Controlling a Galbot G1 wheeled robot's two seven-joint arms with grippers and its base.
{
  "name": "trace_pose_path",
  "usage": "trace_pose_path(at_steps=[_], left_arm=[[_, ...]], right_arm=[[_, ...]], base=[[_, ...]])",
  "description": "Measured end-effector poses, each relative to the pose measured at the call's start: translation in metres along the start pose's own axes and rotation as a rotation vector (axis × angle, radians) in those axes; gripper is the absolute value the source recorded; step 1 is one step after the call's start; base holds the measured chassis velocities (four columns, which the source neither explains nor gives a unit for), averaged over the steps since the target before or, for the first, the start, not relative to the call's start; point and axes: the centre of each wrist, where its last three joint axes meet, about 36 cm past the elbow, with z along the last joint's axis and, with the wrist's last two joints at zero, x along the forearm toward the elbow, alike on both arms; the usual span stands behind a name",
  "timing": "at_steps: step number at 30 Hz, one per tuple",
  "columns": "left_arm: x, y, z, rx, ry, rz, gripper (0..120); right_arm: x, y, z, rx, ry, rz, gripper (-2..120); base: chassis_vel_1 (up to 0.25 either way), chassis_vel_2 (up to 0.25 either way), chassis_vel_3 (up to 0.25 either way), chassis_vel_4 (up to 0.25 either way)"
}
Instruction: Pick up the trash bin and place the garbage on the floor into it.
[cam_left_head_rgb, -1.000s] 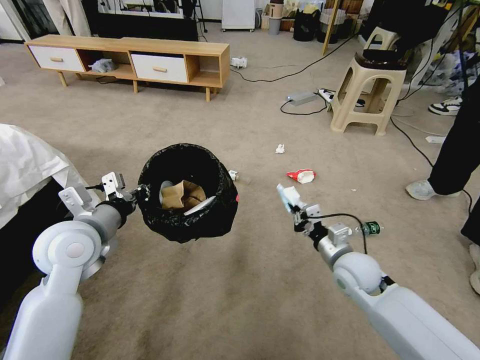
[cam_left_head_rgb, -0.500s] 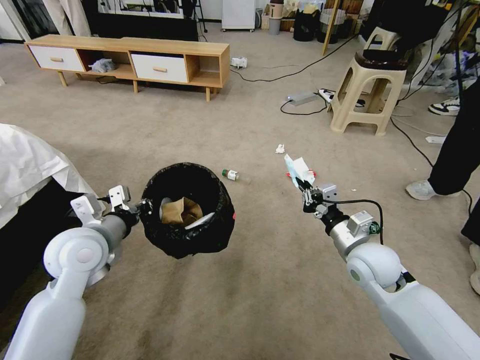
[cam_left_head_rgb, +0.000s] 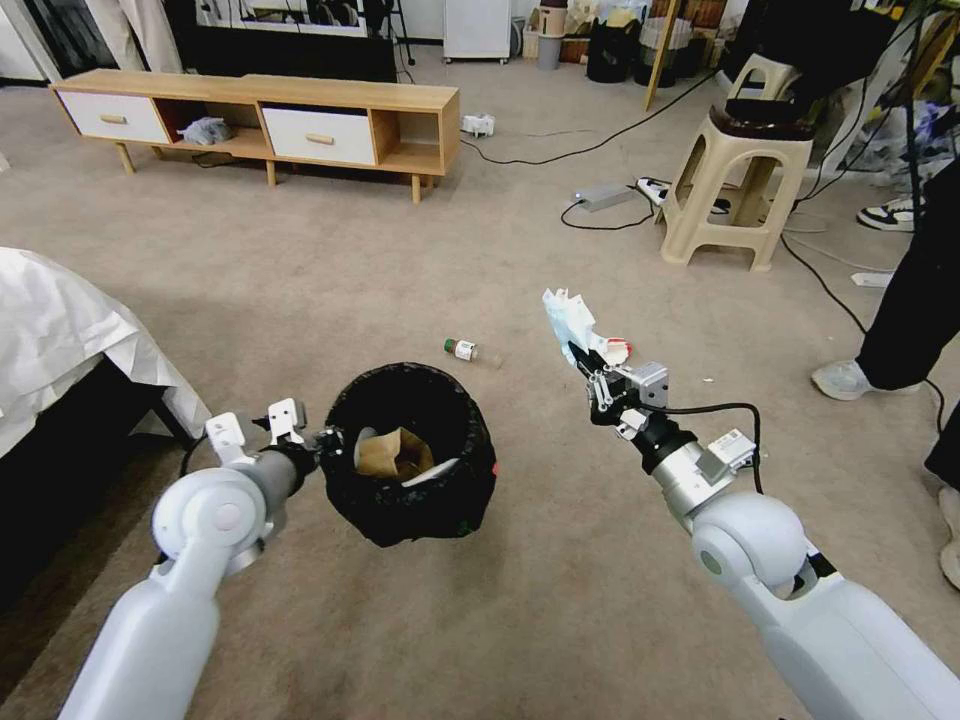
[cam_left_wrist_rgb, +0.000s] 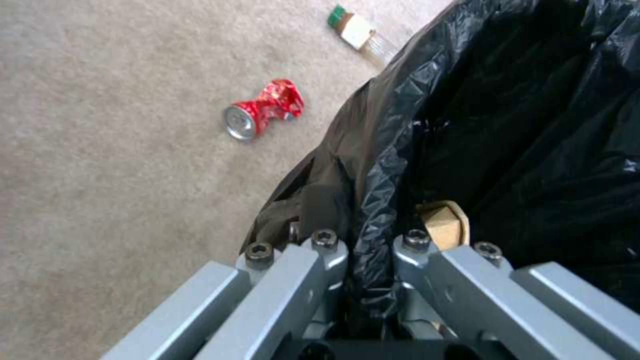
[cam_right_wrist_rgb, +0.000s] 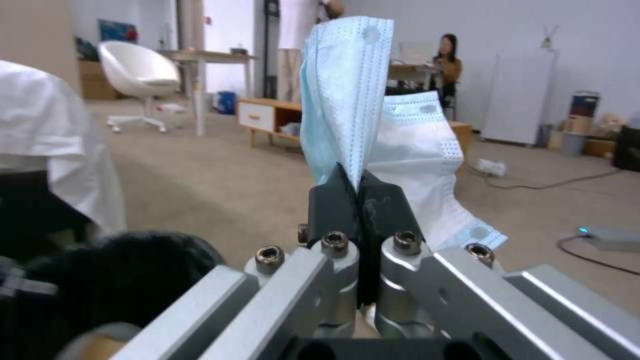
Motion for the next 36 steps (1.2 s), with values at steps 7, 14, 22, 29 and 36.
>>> trace_pose_path(at_steps=[7,14,22,29,36], left_arm=[[-0.013,-0.012,0.007,-0.015,0.023,0.022,0],[-0.022,-0.018,0.01,-0.021,0.033,0.037,0],[-0.028,-0.027,0.015,-0.031,0.047,0.057,0],[-0.031,-0.039,0.016,-0.053,0.056,0.088,0],[-0.043,-0.06,0.024,-0.096,0.086,0.123,0]], right_arm=[[0.001,0.007,0.004,-0.014,-0.037,-0.076,0],[0.005,0.009,0.007,-0.017,-0.069,-0.161,0],[0.008,0.014,0.014,-0.021,-0.106,-0.284,0],[0.01,0.018,0.019,-0.009,-0.1,-0.33,0],[0.016,0.024,0.023,0.008,-0.094,-0.373,0]], base=[[0.0,0.0,0.0,0.0],[0.0,0.0,0.0,0.0],[0.0,0.0,0.0,0.0],[0.0,0.0,0.0,0.0],[0.0,0.0,0.0,0.0]])
